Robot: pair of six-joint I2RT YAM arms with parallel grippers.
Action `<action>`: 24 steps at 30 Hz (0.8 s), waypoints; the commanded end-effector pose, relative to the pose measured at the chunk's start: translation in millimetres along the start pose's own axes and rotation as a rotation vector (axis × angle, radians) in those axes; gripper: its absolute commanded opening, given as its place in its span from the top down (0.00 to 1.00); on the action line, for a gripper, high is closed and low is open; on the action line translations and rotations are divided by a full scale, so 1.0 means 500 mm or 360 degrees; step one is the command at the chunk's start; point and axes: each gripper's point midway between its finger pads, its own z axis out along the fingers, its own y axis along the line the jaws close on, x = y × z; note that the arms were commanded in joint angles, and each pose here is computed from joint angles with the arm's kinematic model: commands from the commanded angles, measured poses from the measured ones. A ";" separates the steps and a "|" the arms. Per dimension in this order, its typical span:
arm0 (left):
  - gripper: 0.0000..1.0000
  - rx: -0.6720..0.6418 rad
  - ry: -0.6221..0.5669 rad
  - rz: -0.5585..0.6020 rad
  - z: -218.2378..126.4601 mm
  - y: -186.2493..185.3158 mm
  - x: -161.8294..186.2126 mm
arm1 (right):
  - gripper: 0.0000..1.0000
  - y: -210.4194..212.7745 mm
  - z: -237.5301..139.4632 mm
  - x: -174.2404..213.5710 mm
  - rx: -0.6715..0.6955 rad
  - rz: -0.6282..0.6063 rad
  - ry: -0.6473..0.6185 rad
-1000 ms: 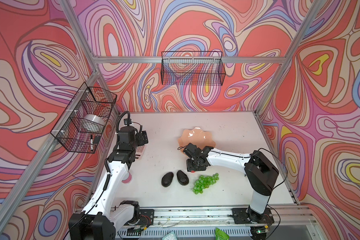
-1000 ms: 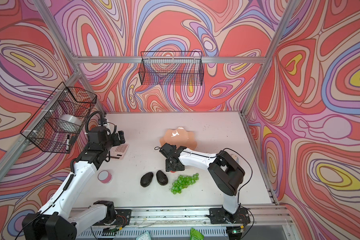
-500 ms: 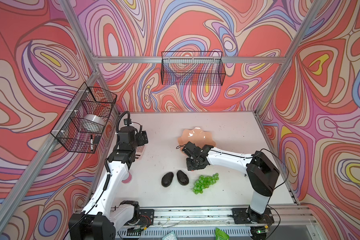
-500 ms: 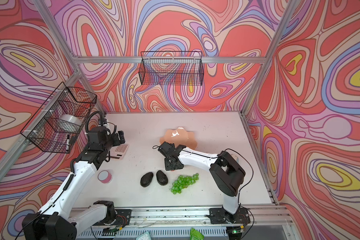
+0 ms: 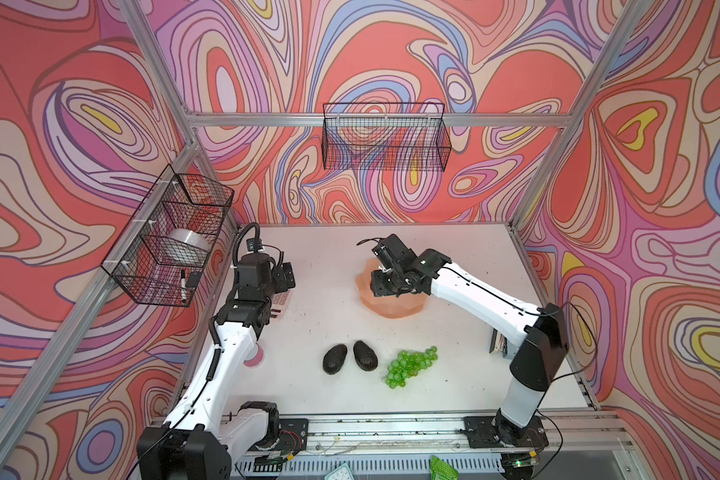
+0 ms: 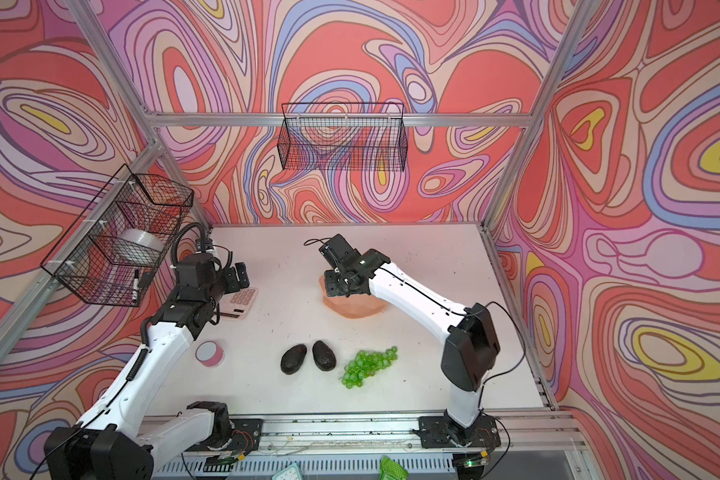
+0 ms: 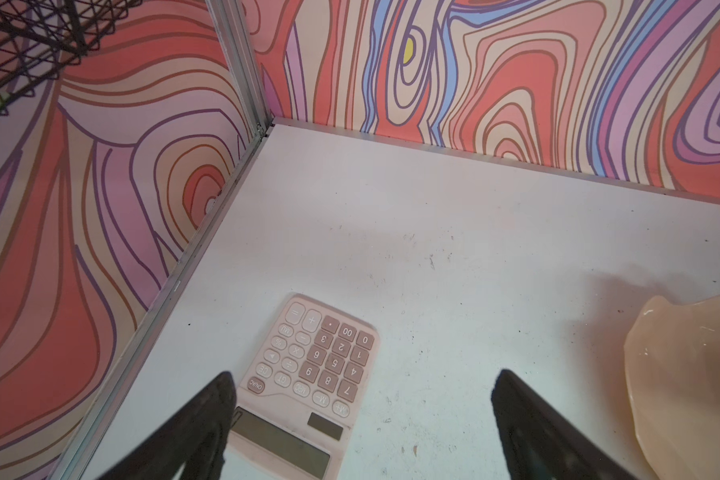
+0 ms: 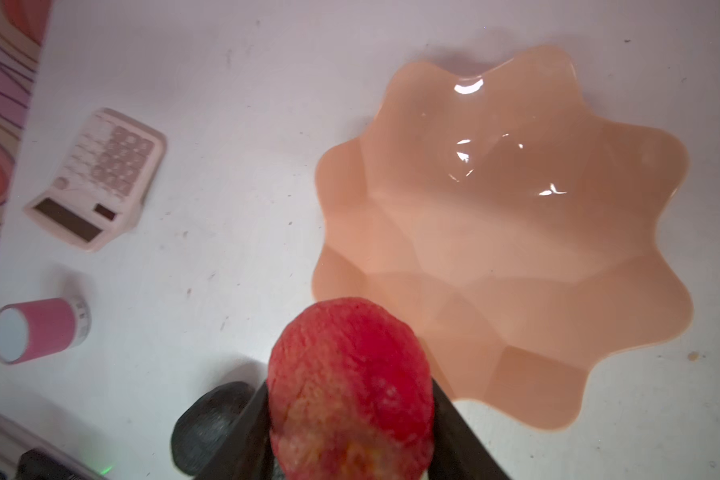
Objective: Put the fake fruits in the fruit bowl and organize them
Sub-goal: 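Carry the apple with the right gripper into the peach bowl and release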
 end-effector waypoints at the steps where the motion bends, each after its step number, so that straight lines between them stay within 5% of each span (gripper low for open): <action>1: 0.04 -0.0051 0.0011 -0.0029 -0.006 0.014 0.000 | 0.61 -0.047 0.062 -0.019 0.0115 -0.0034 0.0054; 11: 0.04 -0.0054 0.0014 -0.0025 -0.004 0.014 -0.001 | 0.61 -0.143 0.167 -0.019 0.0236 0.0048 0.0116; 24: 0.04 -0.0057 0.0029 -0.0020 0.000 0.014 0.003 | 0.60 -0.164 0.251 -0.001 0.0293 0.0044 0.0194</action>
